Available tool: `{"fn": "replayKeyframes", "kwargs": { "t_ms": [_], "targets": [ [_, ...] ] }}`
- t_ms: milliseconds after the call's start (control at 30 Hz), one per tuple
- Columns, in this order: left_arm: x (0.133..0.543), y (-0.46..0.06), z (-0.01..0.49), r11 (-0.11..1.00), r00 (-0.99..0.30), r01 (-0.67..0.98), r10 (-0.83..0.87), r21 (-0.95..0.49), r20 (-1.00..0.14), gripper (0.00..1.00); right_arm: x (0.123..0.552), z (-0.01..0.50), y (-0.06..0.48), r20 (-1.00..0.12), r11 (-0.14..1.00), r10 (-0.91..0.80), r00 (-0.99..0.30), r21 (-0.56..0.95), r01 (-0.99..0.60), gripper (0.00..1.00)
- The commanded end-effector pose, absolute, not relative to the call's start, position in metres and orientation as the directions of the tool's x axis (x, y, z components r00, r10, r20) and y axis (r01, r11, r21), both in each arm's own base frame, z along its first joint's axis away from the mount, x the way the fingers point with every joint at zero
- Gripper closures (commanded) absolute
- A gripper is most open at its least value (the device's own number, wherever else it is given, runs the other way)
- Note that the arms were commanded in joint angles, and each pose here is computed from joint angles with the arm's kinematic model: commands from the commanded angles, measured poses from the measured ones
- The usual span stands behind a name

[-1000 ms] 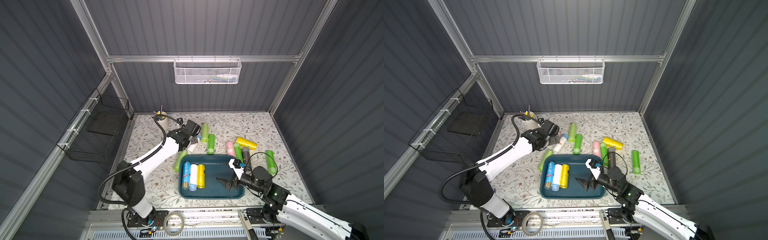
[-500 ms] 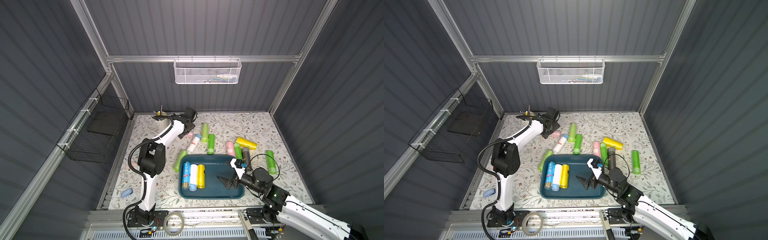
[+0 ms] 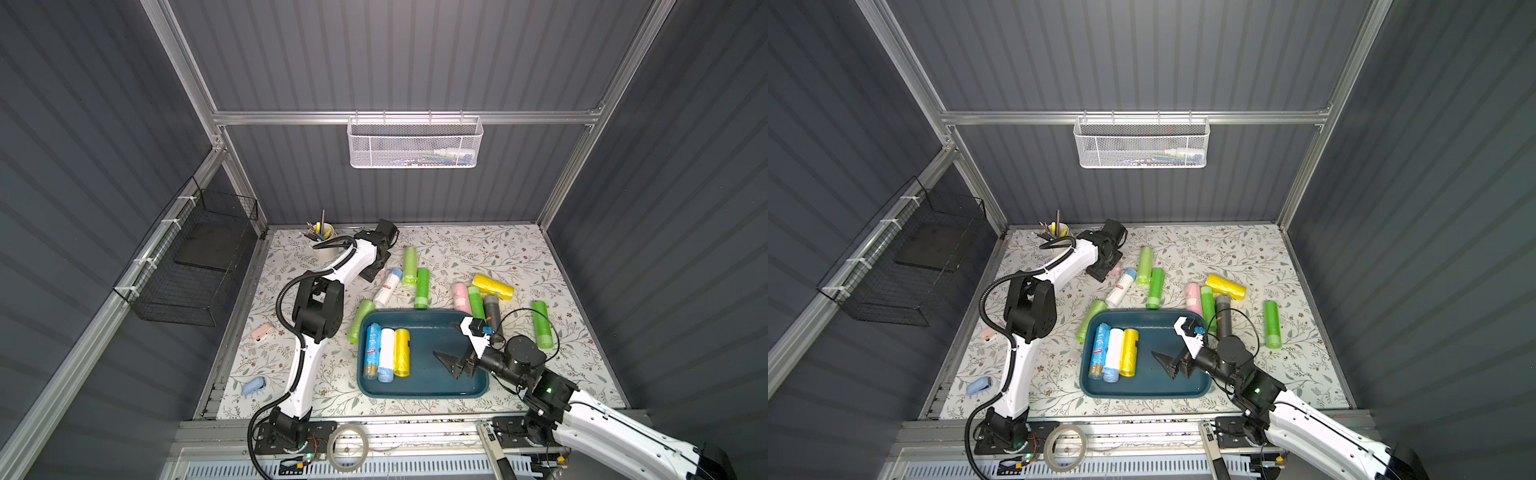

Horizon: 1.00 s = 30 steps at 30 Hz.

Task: Put the roll of trash bags into the storage box
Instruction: Place the roll of trash bags in the storage box, then pick up the roll of trash bags from the center of the board.

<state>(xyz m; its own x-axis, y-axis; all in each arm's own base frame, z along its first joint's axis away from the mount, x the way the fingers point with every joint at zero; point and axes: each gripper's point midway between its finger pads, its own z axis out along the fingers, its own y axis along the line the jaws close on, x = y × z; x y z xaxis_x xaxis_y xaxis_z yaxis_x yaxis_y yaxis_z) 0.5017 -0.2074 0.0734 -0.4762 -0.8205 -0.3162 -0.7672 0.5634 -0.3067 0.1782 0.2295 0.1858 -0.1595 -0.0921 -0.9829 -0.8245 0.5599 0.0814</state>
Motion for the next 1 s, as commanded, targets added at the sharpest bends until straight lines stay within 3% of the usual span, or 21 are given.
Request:
{"fn": "replayKeyframes", "kwargs": {
  "t_ms": [0,200,600,967],
  "targets": [
    [0.504,-0.202,0.060,0.494,-0.417,-0.825,-0.860,-0.273,-0.294,0.22,0.181,0.184,0.227,-0.983,0.573,-0.094,-0.155,0.074,-0.816,0.01],
    [0.511,-0.207,0.045,0.439,-0.371,-0.852,-0.890,-0.283,-0.264,0.25,0.182,0.181,0.228,-0.982,0.575,-0.103,-0.159,0.071,-0.815,0.01],
    [0.481,-0.184,0.044,0.407,-0.337,-0.884,-0.896,-0.232,-0.288,0.59,0.179,0.184,0.231,-0.982,0.553,-0.095,-0.162,0.083,-0.829,0.01],
    [0.426,-0.133,0.097,0.467,-0.356,-0.863,-0.834,-0.194,-0.421,0.59,0.179,0.189,0.229,-0.985,0.559,-0.091,-0.146,0.071,-0.826,0.01]
  ]
}}
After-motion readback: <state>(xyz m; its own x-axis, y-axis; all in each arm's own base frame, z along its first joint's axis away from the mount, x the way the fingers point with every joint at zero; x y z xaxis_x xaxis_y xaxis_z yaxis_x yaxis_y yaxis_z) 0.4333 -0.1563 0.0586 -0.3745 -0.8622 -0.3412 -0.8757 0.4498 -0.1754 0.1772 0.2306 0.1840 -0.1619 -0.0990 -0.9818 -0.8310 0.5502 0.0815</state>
